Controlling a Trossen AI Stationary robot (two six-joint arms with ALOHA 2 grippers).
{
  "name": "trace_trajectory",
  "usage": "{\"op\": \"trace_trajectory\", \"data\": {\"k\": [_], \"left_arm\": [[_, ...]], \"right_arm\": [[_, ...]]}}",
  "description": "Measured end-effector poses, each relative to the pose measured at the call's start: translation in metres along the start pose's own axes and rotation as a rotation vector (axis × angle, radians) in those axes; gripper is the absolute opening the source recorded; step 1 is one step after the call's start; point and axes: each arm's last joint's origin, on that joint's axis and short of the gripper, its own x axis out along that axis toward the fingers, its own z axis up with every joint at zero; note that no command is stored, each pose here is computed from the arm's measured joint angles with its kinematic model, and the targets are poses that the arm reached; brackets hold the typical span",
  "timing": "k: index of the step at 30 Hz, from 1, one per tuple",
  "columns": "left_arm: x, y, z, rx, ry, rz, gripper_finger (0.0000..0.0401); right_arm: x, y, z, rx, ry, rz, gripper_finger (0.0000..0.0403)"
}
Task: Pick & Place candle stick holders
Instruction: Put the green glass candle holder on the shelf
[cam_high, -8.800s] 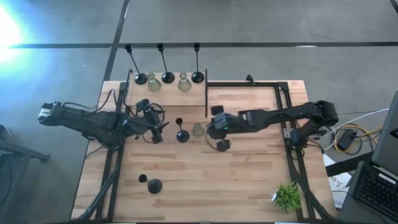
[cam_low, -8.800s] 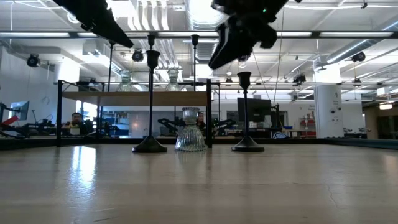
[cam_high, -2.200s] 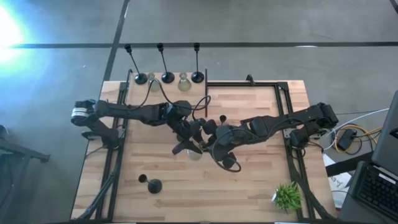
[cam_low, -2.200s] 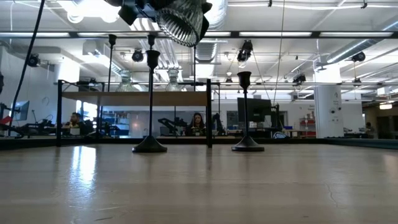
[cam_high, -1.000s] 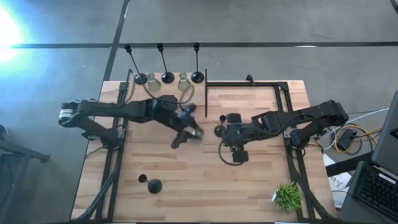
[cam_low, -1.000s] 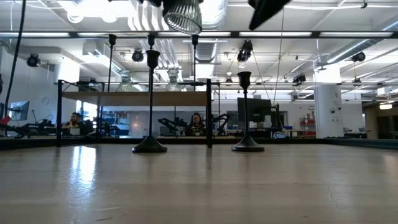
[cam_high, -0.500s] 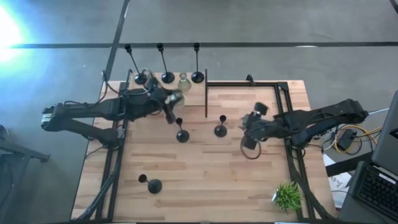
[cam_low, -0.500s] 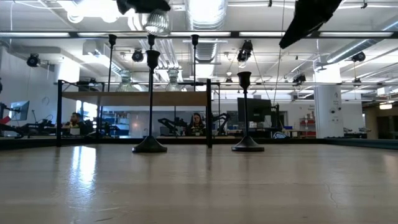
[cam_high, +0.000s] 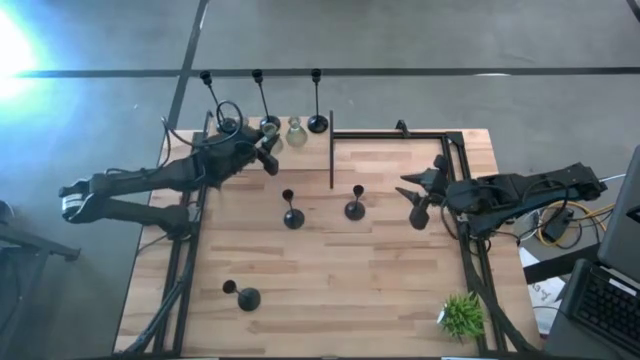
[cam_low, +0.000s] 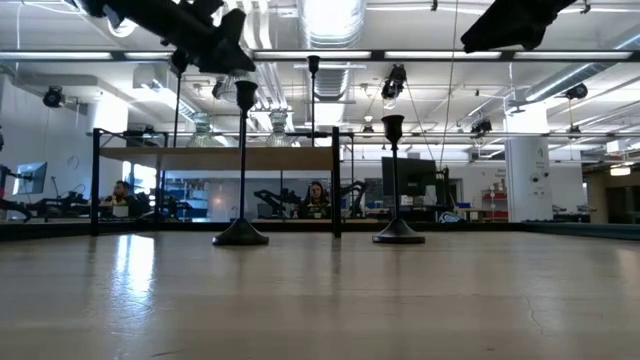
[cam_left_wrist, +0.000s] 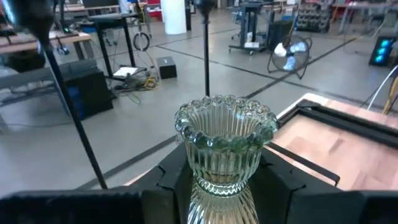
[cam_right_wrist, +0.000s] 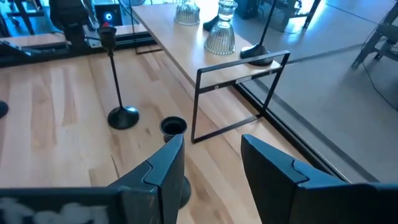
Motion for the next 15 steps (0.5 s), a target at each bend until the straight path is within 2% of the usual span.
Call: {"op": "trace_trajectory", "data": {"k": [11,15], "left_arm": [[0.01,0.017,-0.039,-0.038,-0.021,0.057,0.0126],[0.011,0.02,-0.05,-0.077,-0.061,0.028,0.0126]], "right_arm": [[0.001,0.0,-0.001,-0.027,0.002,0.0,0.0137],[0.001,0.001,0.0,-0.029,-0.004,0.002,0.0138]]}}
